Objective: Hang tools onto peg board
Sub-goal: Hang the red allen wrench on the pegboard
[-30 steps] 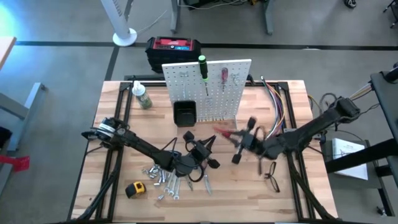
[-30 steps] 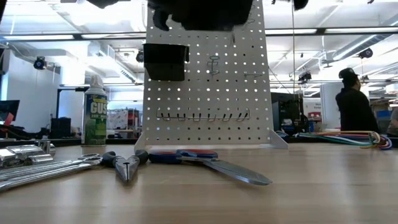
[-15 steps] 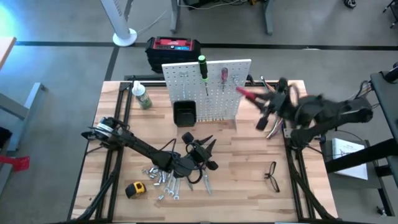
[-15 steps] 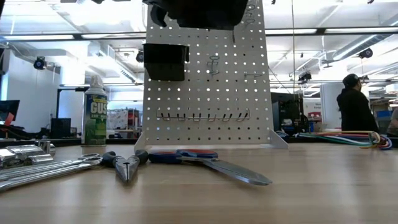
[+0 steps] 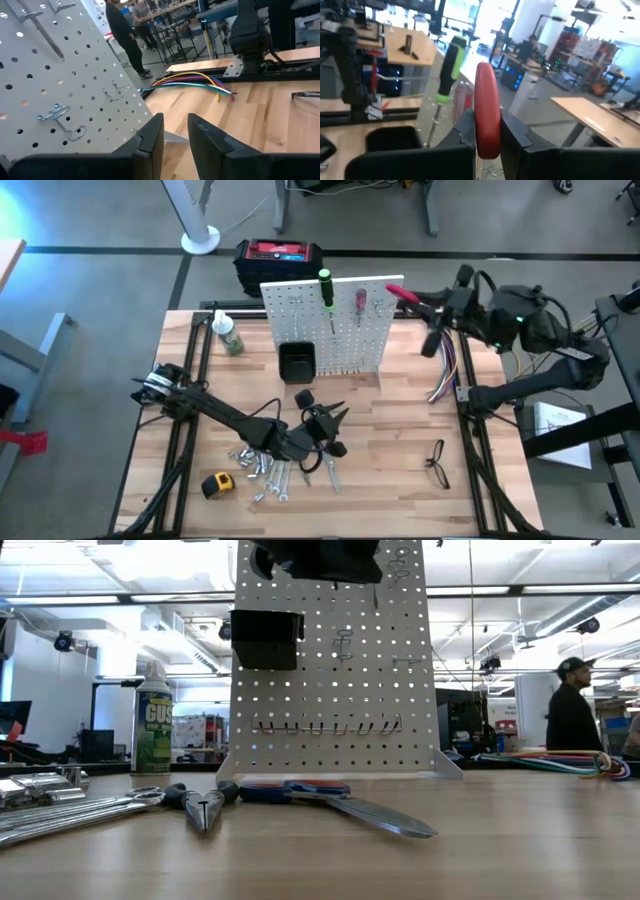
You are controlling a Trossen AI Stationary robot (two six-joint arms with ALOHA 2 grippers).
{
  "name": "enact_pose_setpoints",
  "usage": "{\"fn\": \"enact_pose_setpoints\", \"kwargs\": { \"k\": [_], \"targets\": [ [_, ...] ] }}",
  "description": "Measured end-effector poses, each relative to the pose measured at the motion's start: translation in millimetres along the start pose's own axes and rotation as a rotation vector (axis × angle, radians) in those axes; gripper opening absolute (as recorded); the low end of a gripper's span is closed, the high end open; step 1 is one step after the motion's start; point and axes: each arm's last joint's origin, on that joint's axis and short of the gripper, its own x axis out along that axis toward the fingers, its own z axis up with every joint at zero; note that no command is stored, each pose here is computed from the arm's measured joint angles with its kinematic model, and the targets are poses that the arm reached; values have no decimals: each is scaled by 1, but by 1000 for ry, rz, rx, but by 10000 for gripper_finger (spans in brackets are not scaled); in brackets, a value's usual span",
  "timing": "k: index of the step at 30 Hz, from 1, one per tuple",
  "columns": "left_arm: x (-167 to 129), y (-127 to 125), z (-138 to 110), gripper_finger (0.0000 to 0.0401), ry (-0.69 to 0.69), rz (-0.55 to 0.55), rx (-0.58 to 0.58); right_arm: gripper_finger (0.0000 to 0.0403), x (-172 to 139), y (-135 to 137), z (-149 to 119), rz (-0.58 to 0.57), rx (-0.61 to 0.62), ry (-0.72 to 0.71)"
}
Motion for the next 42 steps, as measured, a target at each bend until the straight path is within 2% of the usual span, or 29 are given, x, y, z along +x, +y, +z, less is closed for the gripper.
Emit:
{"fn": "enact_pose_setpoints", "kwargs": {
  "k": [4, 9, 19, 24, 28, 42],
  "targets": [
    [0, 0, -2, 77, 15, -2, 2, 26, 13, -6, -5, 55, 23, 18],
    [0, -1, -8, 77, 50, -4, 3, 26, 24, -13, -17, 46, 29, 107],
    [1, 0, -12, 77, 76, -1, -11, 26, 31, -25, -27, 124, 52, 152],
    [1, 0, -13, 77, 77, 0, -16, 26, 37, -32, -33, 123, 62, 181],
    [1, 0, -13, 77, 77, 0, -18, 26, 39, -37, -35, 170, 88, 171],
    [3, 2, -13, 77, 81, 5, -23, 26, 26, -46, -18, 165, 94, 95]
  ]
}}
